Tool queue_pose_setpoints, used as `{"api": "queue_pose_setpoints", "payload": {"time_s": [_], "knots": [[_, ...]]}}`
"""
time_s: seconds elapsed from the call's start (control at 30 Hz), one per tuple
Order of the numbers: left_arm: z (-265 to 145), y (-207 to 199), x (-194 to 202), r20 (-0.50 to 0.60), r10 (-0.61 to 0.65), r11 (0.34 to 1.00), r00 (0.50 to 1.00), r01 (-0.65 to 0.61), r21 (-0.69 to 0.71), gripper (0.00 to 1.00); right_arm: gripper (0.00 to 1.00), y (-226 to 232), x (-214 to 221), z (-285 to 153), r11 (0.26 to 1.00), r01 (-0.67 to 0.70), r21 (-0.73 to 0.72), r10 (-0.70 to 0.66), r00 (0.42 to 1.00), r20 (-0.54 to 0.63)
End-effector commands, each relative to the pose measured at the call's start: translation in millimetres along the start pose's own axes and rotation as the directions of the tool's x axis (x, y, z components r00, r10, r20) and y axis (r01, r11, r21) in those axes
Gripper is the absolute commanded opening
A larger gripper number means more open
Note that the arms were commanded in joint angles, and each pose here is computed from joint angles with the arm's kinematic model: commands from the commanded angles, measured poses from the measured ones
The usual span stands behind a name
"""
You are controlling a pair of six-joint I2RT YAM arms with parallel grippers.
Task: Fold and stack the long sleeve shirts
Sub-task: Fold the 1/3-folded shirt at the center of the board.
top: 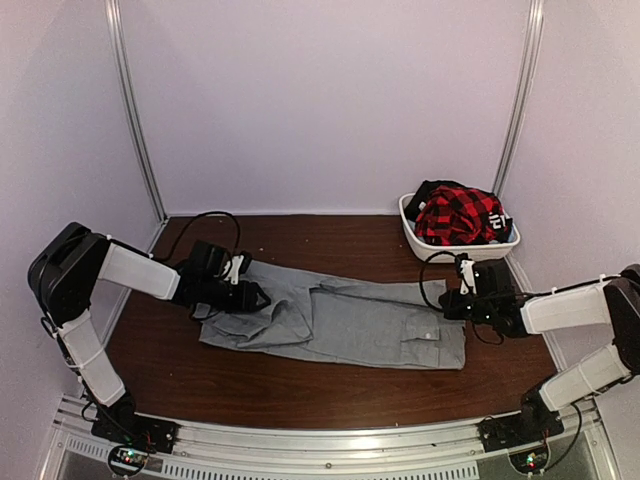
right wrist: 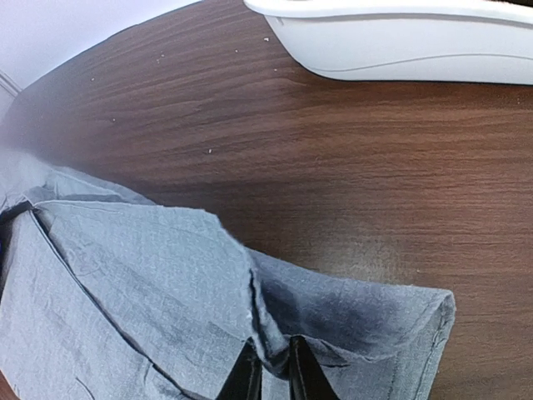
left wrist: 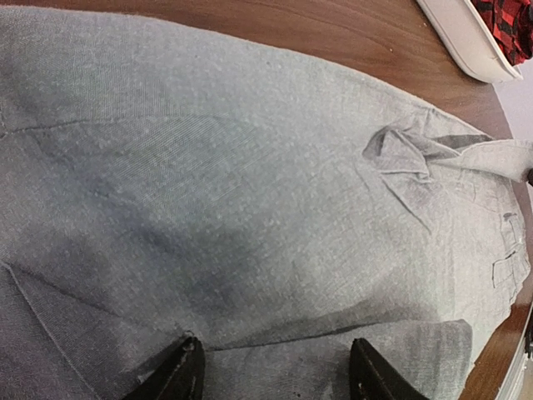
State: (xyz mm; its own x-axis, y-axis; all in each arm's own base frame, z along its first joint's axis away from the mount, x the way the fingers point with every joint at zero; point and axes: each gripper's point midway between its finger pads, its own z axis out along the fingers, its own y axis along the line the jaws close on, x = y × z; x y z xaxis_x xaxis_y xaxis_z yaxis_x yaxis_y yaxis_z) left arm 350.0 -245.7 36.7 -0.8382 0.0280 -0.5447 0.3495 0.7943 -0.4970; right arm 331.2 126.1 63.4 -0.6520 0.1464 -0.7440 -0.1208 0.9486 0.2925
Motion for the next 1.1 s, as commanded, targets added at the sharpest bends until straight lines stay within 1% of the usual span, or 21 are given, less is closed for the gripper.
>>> {"api": "queue_pose_setpoints", "payload": {"time_s": [0.0, 0.13, 0.3, 0.43, 0.57, 0.63, 0.87, 1.0, 1.07], "knots": [[-1.7, -6.5, -8.6, 0.013, 0.020, 1.000, 1.000, -0.020, 0.015, 0.61, 0.15, 4.8, -4.5, -2.8, 0.999, -0.038, 0.028, 0.037, 0.999, 0.032], [-1.9, -6.7, -7.3, 0.009, 0.017, 1.000, 1.000, -0.017, 0.017, 0.61, 0.19, 7.5, 12.6, -1.0, 0.996, -0.068, 0.062, 0.068, 0.998, -0.010], [-2.2, -6.0, -6.4, 0.006, 0.020, 1.000, 1.000, -0.020, 0.013, 0.61, 0.23, 10.9, 26.6, -7.2, 0.993, -0.076, 0.095, 0.077, 0.997, -0.014], [-1.7, -5.2, -5.1, 0.005, 0.020, 1.000, 1.000, -0.020, 0.012, 0.61, 0.28, 9.8, 30.2, -16.5, 0.988, -0.092, 0.121, 0.093, 0.996, -0.004], [-1.2, -4.9, -4.3, 0.006, 0.018, 1.000, 1.000, -0.019, 0.014, 0.61, 0.33, 5.3, 27.9, -28.8, 0.982, -0.123, 0.141, 0.122, 0.992, 0.016], [-0.8, -4.5, -3.8, 0.005, 0.018, 1.000, 1.000, -0.018, 0.013, 0.61, 0.36, 6.6, 24.6, -35.9, 0.982, -0.137, 0.128, 0.134, 0.990, 0.033], [-0.3, -5.2, -4.0, 0.006, 0.015, 1.000, 1.000, -0.015, 0.018, 0.61, 0.40, 7.1, 18.6, -52.3, 0.982, -0.160, 0.105, 0.154, 0.986, 0.063], [-0.7, -5.3, -3.9, 0.006, 0.012, 1.000, 1.000, -0.012, 0.018, 0.61, 0.44, 12.4, 2.9, -52.6, 0.983, -0.149, 0.107, 0.140, 0.986, 0.087], [-1.6, -5.7, -4.3, 0.009, 0.011, 1.000, 1.000, -0.012, 0.019, 0.61, 0.44, 15.1, -6.0, -47.8, 0.981, -0.137, 0.138, 0.127, 0.989, 0.075]]}}
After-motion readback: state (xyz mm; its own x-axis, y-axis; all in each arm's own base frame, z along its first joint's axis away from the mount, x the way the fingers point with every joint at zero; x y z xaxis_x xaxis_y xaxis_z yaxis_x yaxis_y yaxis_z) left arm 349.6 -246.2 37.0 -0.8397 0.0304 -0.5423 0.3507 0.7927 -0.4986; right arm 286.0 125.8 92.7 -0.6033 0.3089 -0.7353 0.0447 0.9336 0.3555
